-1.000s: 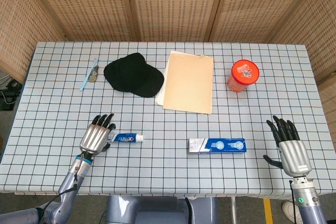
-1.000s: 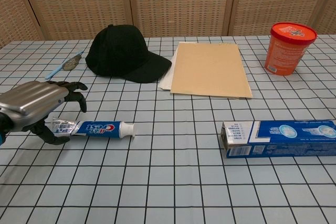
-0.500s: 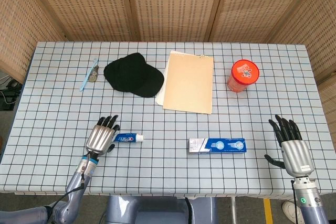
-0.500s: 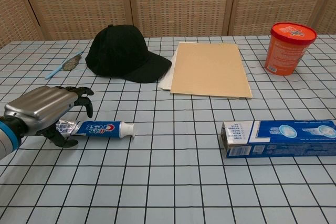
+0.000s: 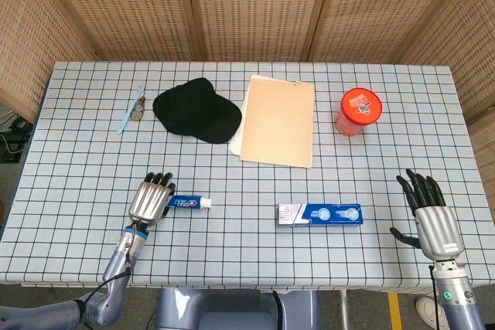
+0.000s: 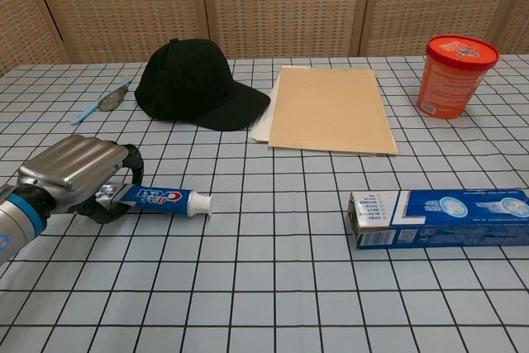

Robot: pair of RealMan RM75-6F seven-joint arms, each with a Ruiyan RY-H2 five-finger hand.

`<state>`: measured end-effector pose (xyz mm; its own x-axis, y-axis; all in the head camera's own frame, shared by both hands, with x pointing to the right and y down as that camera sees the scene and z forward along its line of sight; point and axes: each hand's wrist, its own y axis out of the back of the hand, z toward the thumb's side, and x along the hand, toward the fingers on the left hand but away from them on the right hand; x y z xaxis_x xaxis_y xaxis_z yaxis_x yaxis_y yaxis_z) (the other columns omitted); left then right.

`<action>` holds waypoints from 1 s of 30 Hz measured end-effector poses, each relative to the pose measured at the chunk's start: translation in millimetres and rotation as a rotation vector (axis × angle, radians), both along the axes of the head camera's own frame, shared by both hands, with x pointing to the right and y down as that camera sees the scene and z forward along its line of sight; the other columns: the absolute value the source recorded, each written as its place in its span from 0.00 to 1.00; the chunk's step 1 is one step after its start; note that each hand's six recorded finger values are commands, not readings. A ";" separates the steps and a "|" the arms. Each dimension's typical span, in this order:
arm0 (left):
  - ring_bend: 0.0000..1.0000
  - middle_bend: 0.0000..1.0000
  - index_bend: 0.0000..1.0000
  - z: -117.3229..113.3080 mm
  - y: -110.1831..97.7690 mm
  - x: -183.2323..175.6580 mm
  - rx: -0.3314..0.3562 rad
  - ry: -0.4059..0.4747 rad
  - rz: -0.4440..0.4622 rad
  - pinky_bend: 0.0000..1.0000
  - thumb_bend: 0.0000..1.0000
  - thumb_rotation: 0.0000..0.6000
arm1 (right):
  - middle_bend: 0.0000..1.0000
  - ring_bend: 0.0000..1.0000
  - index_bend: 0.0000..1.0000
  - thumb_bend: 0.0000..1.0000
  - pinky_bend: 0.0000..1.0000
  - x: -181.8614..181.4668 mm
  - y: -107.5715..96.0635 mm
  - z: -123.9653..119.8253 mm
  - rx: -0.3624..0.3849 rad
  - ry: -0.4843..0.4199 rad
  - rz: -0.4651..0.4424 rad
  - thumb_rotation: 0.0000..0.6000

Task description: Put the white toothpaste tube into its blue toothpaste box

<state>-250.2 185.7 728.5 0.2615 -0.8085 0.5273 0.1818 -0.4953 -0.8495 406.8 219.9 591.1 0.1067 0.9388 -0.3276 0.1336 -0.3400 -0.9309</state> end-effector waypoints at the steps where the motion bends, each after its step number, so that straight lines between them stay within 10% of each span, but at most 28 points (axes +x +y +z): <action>1: 0.45 0.50 0.81 -0.3 -0.6 0.1 0.014 0.002 0.002 0.40 0.55 1.00 | 0.00 0.00 0.02 0.15 0.00 0.2 0.0 -0.2 0.000 -0.001 0.001 1.00; 11: 0.49 0.54 0.87 -14.2 -12.1 -7.7 0.119 0.100 0.012 0.45 0.58 1.00 | 0.00 0.00 0.03 0.15 0.00 -2.8 1.4 0.2 -0.010 -0.016 -0.004 1.00; 30: 0.49 0.54 0.87 -109.1 -62.4 -67.4 0.290 0.234 0.048 0.45 0.57 1.00 | 0.00 0.00 0.19 0.16 0.00 -54.4 -4.5 31.9 -0.139 0.017 -0.089 1.00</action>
